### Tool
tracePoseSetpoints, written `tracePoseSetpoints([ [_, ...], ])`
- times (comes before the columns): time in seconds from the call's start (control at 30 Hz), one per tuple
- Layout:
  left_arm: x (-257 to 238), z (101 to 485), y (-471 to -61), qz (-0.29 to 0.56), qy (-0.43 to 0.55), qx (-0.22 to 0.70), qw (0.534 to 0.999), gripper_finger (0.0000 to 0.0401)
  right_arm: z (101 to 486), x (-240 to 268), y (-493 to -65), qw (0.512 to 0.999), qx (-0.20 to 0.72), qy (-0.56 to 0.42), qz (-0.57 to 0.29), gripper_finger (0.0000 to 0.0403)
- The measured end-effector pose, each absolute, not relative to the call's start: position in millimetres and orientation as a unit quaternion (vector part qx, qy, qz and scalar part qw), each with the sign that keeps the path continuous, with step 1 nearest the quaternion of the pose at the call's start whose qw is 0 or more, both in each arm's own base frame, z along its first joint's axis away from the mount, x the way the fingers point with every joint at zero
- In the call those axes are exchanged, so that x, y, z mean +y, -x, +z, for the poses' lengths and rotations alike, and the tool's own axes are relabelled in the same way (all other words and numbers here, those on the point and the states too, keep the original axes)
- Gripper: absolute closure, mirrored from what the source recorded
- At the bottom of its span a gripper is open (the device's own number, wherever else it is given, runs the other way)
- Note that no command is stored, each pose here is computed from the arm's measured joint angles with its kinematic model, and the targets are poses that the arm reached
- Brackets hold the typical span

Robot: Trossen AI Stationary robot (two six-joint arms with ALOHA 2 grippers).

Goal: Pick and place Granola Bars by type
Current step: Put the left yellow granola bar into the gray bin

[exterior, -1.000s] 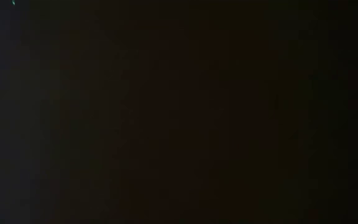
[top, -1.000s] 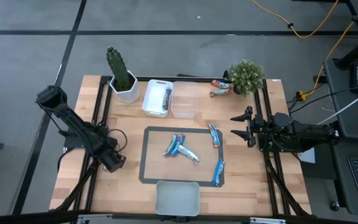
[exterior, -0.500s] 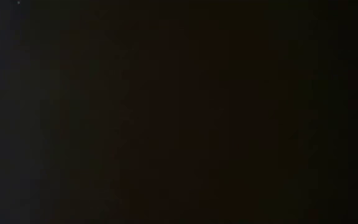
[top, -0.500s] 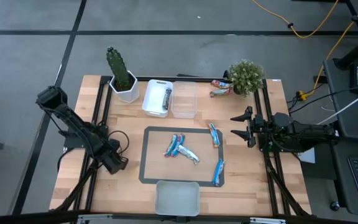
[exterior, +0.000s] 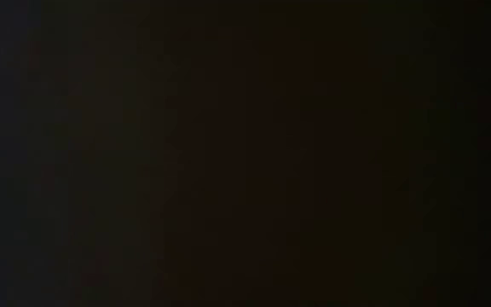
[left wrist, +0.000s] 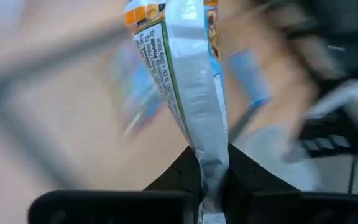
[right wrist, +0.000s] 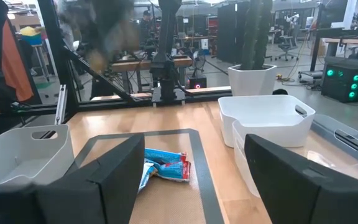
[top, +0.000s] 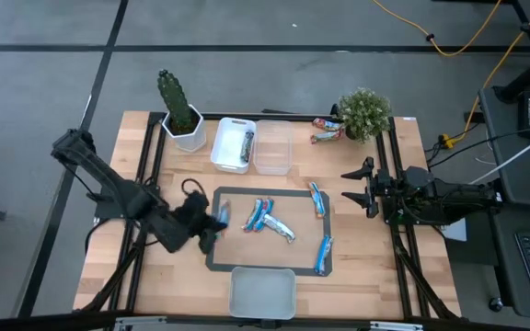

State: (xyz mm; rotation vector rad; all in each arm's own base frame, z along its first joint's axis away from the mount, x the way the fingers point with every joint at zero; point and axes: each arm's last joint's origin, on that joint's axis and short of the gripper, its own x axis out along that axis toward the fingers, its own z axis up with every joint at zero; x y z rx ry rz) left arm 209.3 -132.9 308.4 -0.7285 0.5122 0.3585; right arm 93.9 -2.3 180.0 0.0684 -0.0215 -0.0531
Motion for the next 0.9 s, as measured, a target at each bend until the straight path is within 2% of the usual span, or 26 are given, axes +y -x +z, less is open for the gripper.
tracePoseSetpoints([
  [0.07, -137.2, 352.5, -216.4, 0.099, 0.276, 0.191, 0.937, 0.0387, 180.0, -2.3, -93.9, 0.999, -0.011, -0.034, -0.026, 0.0125],
  [0.13, -138.1, 390.7, -217.4, 0.053, 0.213, 0.132, 0.967, 0.0387, 180.0, -2.3, -93.9, 0.999, -0.011, -0.033, -0.027, 0.0125],
  [0.3, -130.1, 448.7, -210.5, 0.057, 0.118, 0.037, 0.991, 0.0380, 180.0, -2.3, -93.9, 0.999, -0.011, -0.033, -0.026, 0.0125],
  [0.43, -127.2, 456.1, -210.3, 0.063, 0.074, 0.035, 0.995, 0.0383, 180.0, -2.3, -93.9, 0.999, -0.011, -0.037, -0.026, 0.0125],
  [0.6, -117.5, 456.3, -224.3, 0.087, 0.088, 0.021, 0.992, 0.0384, 180.0, -2.2, -93.9, 0.999, -0.011, -0.036, -0.026, 0.0125],
  [0.73, -109.9, 456.2, -262.0, 0.016, 0.095, 0.006, 0.995, 0.0384, 180.0, -2.2, -93.9, 0.999, -0.011, -0.035, -0.026, 0.0125],
  [0.9, -116.2, 450.5, -310.4, -0.059, 0.083, 0.067, 0.993, 0.0384, 180.0, -2.2, -93.9, 0.999, -0.011, -0.035, -0.026, 0.0125],
])
